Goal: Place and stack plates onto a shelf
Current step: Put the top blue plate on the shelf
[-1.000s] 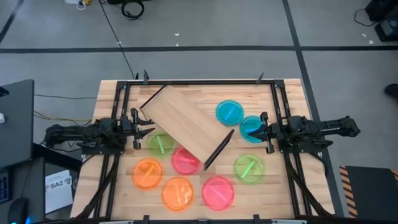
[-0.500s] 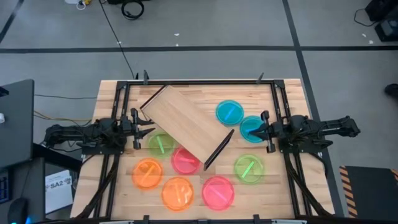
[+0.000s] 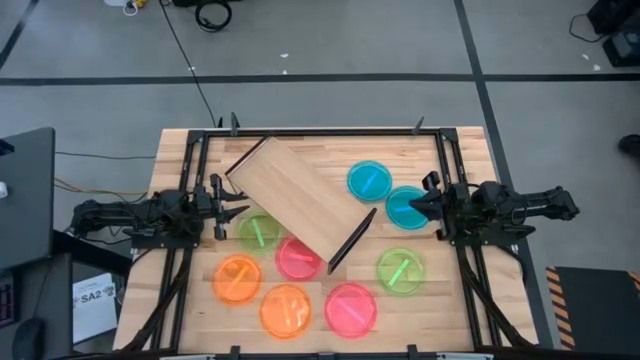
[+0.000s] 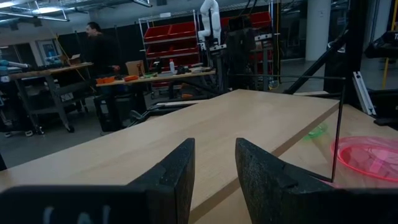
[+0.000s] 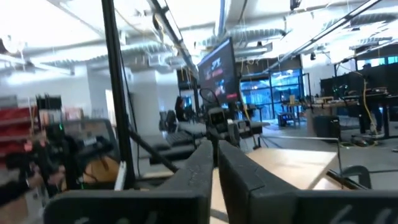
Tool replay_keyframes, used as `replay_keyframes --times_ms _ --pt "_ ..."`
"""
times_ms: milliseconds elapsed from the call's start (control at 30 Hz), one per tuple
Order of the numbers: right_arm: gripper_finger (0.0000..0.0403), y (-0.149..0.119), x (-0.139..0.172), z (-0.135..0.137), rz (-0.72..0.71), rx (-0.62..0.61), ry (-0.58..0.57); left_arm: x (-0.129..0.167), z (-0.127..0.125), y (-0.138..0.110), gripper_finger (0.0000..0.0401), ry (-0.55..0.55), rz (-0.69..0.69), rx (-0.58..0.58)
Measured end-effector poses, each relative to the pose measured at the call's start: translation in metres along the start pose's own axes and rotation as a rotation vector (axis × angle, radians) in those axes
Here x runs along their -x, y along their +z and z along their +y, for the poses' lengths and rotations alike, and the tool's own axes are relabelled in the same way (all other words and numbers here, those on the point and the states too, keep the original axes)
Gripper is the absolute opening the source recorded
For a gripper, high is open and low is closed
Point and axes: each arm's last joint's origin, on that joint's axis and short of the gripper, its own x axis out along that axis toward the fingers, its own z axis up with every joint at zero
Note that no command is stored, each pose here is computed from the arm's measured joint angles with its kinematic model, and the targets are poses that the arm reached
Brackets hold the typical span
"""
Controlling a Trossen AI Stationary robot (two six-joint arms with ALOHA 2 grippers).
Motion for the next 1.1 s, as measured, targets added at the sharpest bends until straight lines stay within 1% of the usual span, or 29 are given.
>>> replay_keyframes --times_ms 133,300,467,633,800,900,1000,1100 --pt "0.0081 0.002 0.000 0.000 -0.023 -0.050 -0.008 0.000 0.000 0.000 0.0123 0.000 0.000 0.000" --pt "0.0144 0.005 0.000 0.000 -0.058 -0.112 -0.025 0.000 0.000 0.000 0.0123 -0.001 0.000 0.000" --pt "0.0195 0.012 0.001 0.000 -0.133 -0.121 -0.013 0.000 0.000 0.000 0.0123 0.000 0.000 0.000" --pt "0.0227 0.017 0.001 0.001 -0.173 -0.117 -0.007 0.000 0.000 0.000 0.0123 -0.001 0.000 0.000" --pt "0.0235 0.027 -0.001 0.001 -0.177 -0.060 -0.018 0.000 0.000 0.000 0.0123 0.000 0.000 0.000" --pt "0.0235 0.037 -0.004 0.000 -0.153 -0.047 -0.117 0.000 0.000 0.000 0.0123 0.000 0.000 0.000" --pt "0.0235 0.049 -0.008 -0.003 -0.088 -0.046 -0.265 0.000 0.000 0.000 0.0123 0.000 0.000 0.000" --pt "0.0235 0.064 -0.012 -0.005 -0.014 -0.075 -0.422 0.000 0.000 0.000 0.0123 0.000 0.001 0.000"
